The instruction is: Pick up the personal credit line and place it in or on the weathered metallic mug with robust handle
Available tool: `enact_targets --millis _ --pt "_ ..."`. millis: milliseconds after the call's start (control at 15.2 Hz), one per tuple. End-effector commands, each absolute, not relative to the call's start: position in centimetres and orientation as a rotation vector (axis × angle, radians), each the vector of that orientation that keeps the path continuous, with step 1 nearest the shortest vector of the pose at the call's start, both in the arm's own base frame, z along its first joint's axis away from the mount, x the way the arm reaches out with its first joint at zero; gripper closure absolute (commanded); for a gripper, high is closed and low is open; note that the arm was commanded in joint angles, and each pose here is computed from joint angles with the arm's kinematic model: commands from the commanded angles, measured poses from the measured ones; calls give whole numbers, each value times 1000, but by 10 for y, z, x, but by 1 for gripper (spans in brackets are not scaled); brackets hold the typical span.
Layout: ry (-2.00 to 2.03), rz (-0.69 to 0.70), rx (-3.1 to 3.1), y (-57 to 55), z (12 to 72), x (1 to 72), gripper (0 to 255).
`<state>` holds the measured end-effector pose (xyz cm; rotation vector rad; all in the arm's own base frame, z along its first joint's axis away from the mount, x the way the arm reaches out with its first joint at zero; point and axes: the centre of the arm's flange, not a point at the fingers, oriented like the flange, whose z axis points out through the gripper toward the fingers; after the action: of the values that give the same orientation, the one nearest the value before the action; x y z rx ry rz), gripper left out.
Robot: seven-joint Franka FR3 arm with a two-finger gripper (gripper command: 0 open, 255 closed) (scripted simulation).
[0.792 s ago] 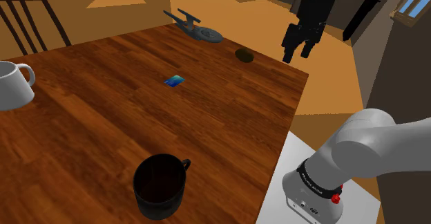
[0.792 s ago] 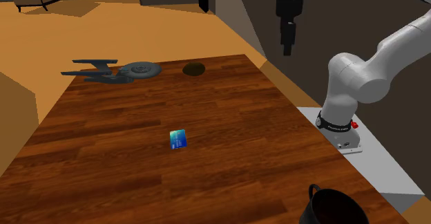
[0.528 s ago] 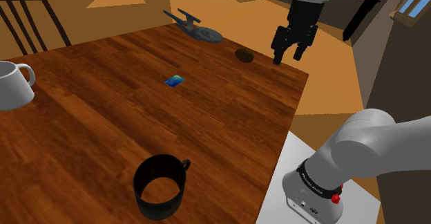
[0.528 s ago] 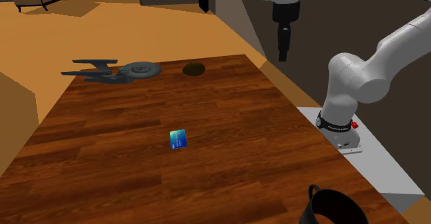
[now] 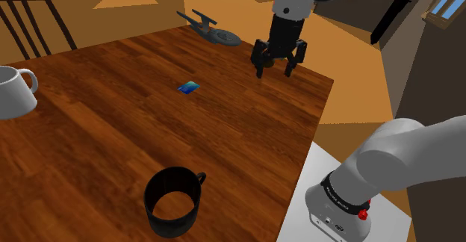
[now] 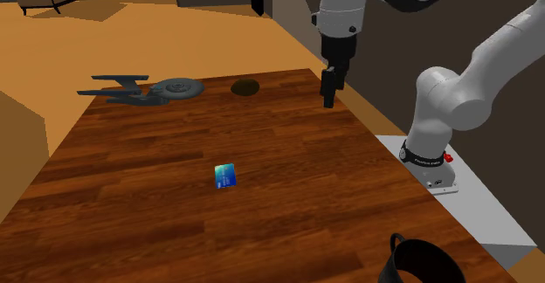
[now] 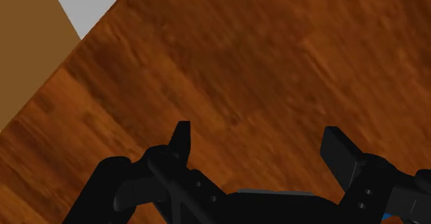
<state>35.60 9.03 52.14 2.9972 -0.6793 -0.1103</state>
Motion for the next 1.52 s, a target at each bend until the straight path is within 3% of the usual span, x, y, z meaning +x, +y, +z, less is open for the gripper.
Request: enact_targets --millis 0,1452 --pt "-783 -89 2970 105 509 372 0" --pt "-1743 129 2480 175 386 610 0"
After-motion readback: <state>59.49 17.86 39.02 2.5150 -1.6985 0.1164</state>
